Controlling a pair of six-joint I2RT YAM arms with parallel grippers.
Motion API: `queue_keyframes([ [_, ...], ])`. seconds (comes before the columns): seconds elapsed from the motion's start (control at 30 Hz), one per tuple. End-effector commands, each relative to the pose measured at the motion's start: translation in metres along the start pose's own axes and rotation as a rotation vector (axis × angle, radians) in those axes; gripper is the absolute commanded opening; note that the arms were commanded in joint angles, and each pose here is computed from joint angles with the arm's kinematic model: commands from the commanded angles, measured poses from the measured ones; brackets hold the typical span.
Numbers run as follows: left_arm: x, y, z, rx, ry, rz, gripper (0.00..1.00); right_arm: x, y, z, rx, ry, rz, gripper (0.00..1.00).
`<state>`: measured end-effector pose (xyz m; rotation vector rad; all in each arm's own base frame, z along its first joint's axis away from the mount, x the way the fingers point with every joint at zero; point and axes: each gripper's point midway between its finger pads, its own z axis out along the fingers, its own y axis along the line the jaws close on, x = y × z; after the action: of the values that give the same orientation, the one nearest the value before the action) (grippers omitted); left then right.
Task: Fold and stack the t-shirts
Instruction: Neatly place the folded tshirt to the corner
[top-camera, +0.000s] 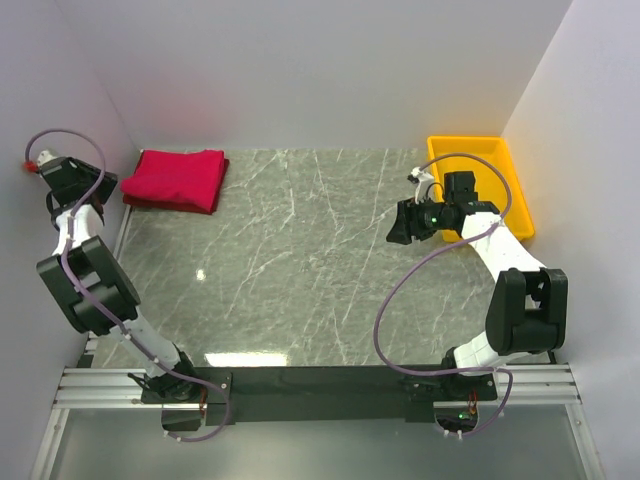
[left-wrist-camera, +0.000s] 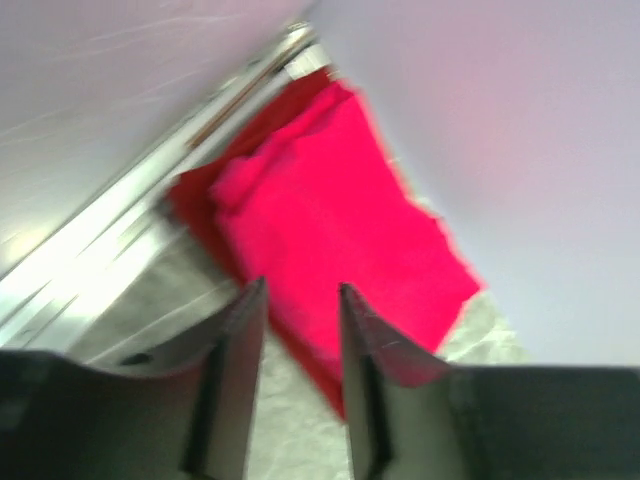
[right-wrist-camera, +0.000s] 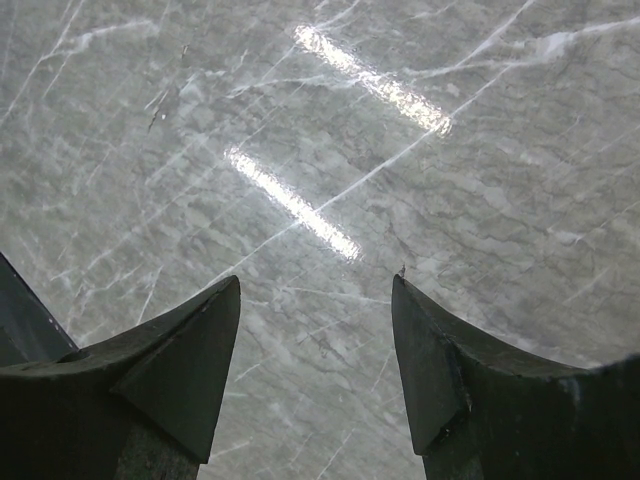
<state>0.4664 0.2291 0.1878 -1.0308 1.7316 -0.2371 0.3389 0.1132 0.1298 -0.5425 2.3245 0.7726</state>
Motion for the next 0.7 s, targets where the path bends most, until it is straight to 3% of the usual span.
queue_keyframes([
  [0.0, -0.008, -0.026, 0.006, 0.160, 0.002, -0.105, 0.37, -0.022, 0.009, -0.005, -0.023, -0.053, -0.062, 0.68],
  [0.07, 0.004, -0.031, 0.026, 0.204, 0.066, -0.140, 0.24, -0.021, 0.008, -0.003, -0.024, -0.049, -0.058, 0.68],
  [0.2, 0.017, -0.047, 0.054, 0.269, 0.101, -0.215, 0.07, -0.019, 0.005, -0.001, -0.023, -0.038, -0.053, 0.68],
  [0.37, 0.042, -0.055, 0.084, 0.280, 0.158, -0.230, 0.04, -0.017, 0.002, 0.002, -0.019, -0.027, -0.050, 0.68],
  [0.67, 0.081, 0.003, 0.105, 0.085, 0.175, -0.201, 0.01, -0.015, -0.003, 0.008, -0.024, -0.001, -0.034, 0.68],
])
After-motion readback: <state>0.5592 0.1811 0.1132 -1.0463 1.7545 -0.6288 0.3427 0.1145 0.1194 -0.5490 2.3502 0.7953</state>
